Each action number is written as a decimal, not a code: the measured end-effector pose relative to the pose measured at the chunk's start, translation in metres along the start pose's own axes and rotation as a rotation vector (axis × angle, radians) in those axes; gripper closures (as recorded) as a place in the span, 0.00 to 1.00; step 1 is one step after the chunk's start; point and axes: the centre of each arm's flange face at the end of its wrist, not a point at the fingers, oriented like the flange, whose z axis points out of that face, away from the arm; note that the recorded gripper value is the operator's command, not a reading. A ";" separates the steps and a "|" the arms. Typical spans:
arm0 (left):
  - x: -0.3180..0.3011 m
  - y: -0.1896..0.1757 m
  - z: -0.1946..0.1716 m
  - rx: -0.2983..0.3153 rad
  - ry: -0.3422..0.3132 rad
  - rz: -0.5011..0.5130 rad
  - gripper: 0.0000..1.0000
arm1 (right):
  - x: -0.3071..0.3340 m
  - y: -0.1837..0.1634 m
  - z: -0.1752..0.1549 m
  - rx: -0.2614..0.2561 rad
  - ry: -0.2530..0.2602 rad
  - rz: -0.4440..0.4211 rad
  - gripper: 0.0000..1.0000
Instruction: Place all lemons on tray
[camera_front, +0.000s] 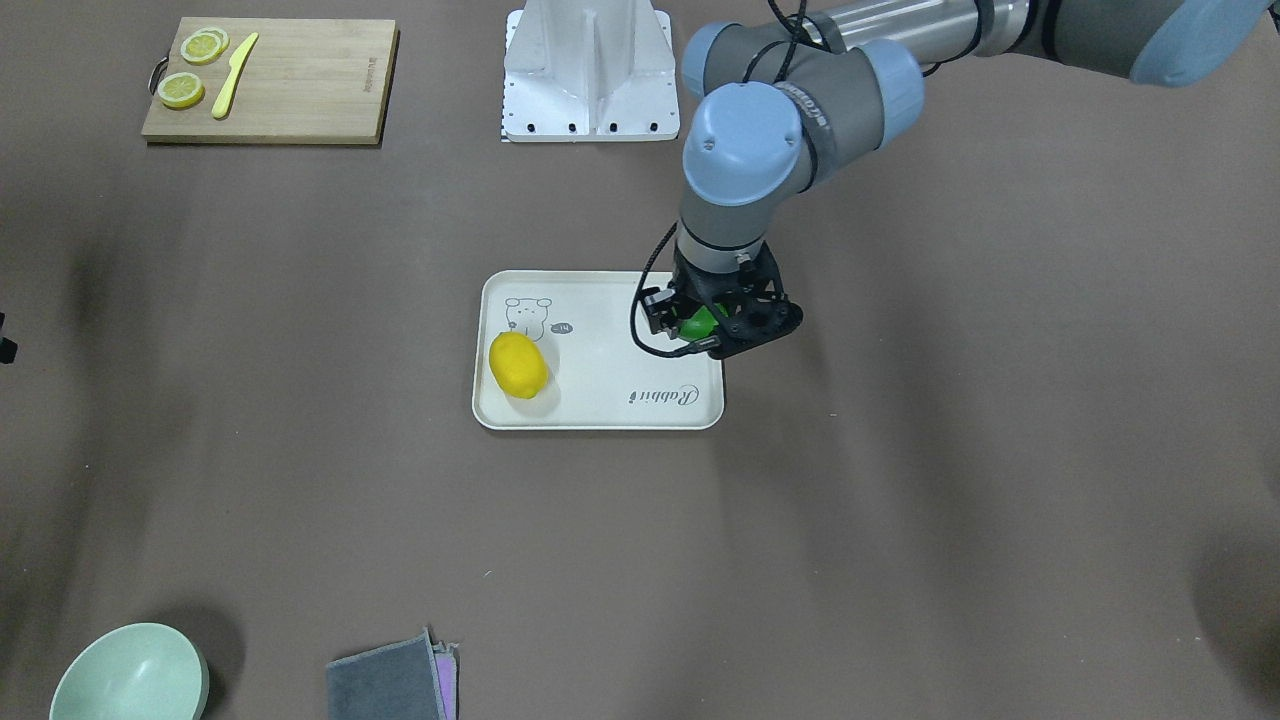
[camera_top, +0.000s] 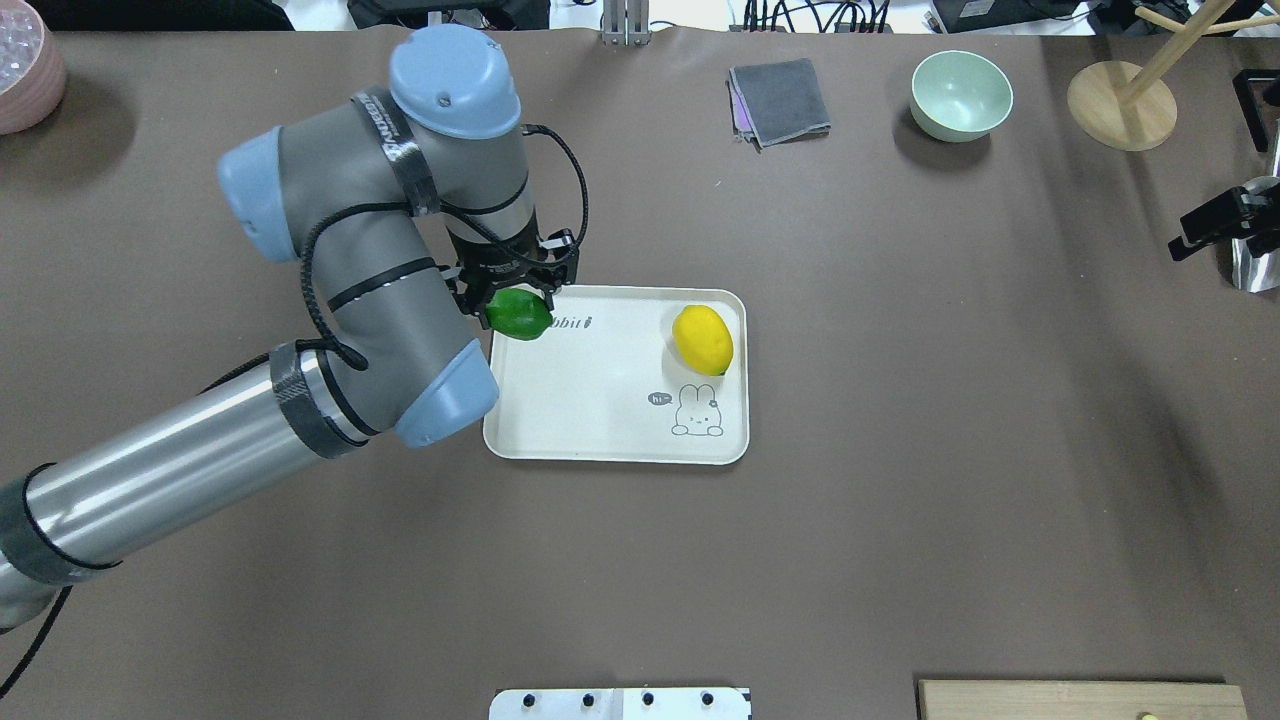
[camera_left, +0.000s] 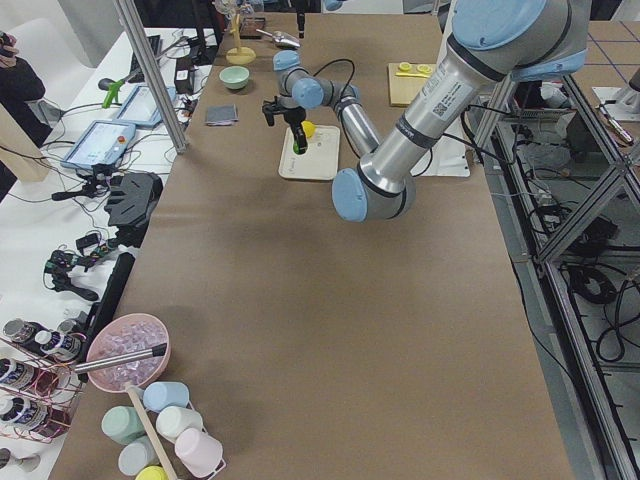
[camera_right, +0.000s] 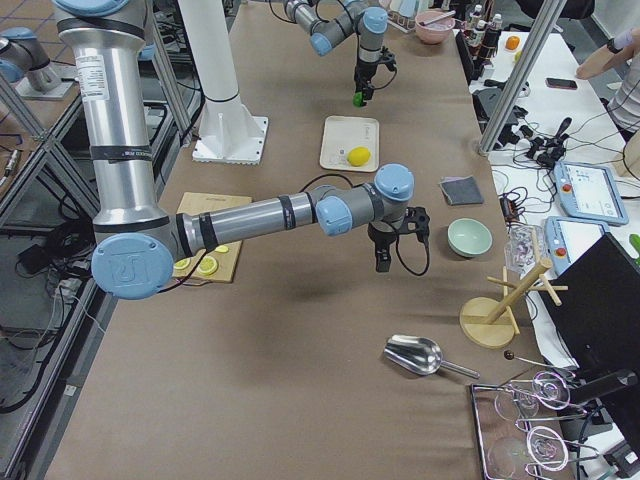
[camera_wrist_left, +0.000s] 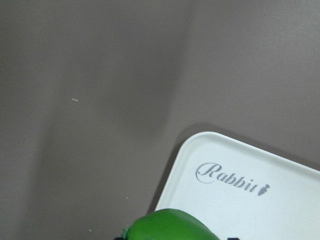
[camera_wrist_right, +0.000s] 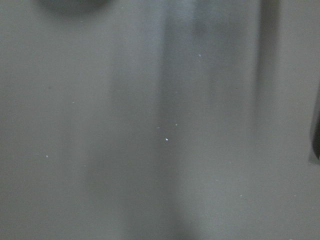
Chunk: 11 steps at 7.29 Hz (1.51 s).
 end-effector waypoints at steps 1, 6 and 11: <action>0.024 0.017 0.011 0.010 -0.014 -0.010 1.00 | 0.026 -0.001 -0.003 -0.004 0.010 0.010 0.01; 0.061 0.060 0.054 0.031 0.012 -0.040 0.02 | 0.118 0.014 -0.017 -0.024 0.039 0.050 0.01; 0.048 0.063 0.059 0.028 0.017 -0.033 0.02 | 0.139 0.033 -0.032 0.000 0.046 0.050 0.01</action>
